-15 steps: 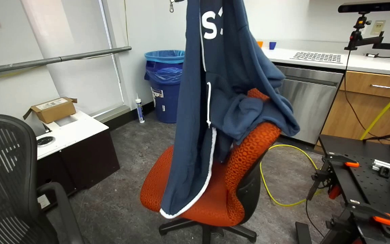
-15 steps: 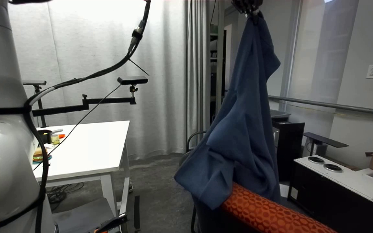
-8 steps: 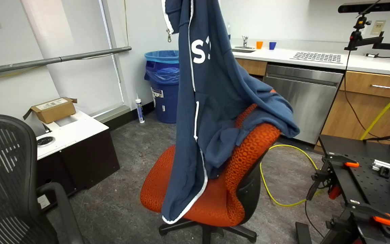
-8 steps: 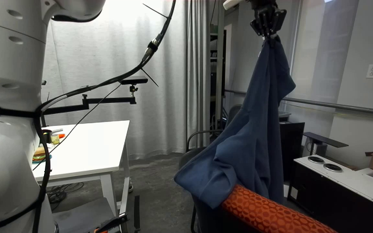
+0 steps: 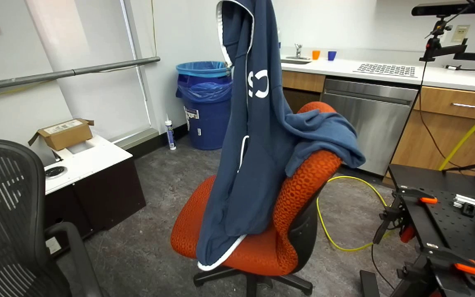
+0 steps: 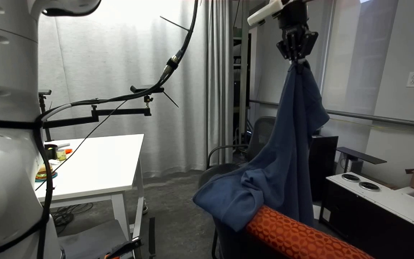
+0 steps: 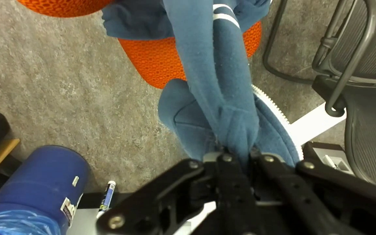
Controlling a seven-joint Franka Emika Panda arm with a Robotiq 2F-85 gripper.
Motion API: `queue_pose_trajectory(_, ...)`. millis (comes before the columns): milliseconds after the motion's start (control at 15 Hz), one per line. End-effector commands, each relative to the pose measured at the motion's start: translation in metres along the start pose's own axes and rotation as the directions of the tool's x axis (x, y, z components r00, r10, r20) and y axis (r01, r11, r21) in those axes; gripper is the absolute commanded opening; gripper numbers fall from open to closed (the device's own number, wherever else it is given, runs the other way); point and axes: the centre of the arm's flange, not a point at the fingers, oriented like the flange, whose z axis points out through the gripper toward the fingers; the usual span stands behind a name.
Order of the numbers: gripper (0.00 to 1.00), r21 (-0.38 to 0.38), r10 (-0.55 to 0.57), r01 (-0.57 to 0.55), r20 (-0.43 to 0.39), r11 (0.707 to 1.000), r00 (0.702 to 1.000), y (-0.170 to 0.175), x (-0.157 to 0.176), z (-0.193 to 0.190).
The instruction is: Put the jumper on the armchair seat
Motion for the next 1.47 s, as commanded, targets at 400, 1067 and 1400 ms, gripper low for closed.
queue_pose_trajectory(400, 0.44, -0.007, -0.045, 0.047, 0.186, 0.999, 0.982, 0.020, -0.078, 0.058)
queue_pose_trajectory(1067, 1.00, -0.002, -0.105, 0.108, 0.218, 0.994, 0.970, 0.055, -0.157, 0.047)
queue_pose_trajectory(1400, 1.00, -0.024, -0.115, 0.126, 0.275, 0.992, 0.954, 0.064, -0.198, 0.075)
